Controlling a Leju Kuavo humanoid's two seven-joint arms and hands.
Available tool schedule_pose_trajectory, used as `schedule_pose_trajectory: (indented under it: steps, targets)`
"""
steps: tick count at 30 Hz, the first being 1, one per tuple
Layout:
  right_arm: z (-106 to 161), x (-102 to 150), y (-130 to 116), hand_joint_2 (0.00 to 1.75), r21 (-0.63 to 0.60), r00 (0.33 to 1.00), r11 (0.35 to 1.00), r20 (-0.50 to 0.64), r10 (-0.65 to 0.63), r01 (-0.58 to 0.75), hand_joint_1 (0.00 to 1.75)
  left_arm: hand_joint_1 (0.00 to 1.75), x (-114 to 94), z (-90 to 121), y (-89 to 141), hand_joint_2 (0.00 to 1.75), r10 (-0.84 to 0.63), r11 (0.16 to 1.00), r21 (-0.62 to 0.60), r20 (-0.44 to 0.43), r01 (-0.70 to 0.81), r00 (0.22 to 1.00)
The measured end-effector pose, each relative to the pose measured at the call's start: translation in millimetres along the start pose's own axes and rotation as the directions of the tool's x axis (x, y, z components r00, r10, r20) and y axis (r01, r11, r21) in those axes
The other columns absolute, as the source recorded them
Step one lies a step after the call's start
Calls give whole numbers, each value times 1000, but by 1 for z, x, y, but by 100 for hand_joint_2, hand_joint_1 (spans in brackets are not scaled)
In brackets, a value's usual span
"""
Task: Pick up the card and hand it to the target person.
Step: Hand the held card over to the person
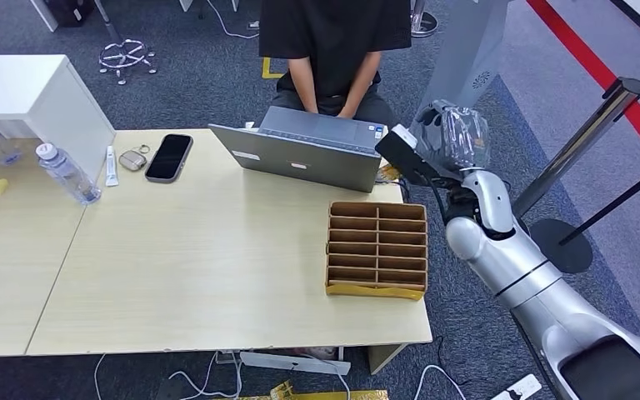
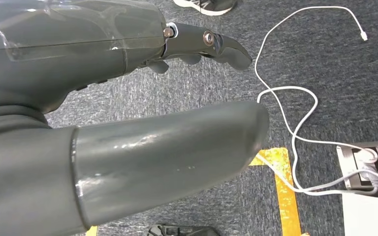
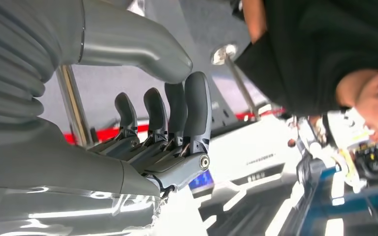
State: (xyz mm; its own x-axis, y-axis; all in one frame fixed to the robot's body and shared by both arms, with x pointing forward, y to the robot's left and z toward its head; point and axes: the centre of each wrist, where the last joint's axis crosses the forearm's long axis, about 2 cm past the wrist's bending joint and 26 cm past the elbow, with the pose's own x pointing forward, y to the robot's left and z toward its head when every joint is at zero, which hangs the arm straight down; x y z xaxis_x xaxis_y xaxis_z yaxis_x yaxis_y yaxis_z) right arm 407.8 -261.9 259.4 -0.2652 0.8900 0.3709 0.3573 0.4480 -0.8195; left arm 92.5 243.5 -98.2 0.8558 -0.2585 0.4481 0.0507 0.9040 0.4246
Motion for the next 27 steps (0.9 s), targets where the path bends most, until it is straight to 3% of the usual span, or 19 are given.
schedule_pose_trajectory:
  steps: [12,18,19,23,25,27]
  targets:
    - [-15,4,18,175,6,991,991,-26,135,-135,132,0,4,1,-3,0,-17,1000,-13,5,17,1000]
    - [-12,6,28,175,39,991,990,-29,134,-133,120,0,4,1,-4,0,-28,999,-17,8,28,1000]
    - [-12,5,29,175,43,991,990,-29,132,-131,110,0,4,1,-4,0,-28,999,-18,8,28,1000]
    - [-10,5,32,175,53,993,992,-28,119,-117,18,0,5,1,-4,0,-29,999,-18,9,29,1000]
    - [-8,4,34,175,53,993,993,-29,111,-109,0,0,5,1,-4,0,-30,999,-18,10,30,1000]
    - [-5,3,36,175,48,994,994,-30,104,-102,0,0,4,1,-4,0,-29,999,-17,13,30,999]
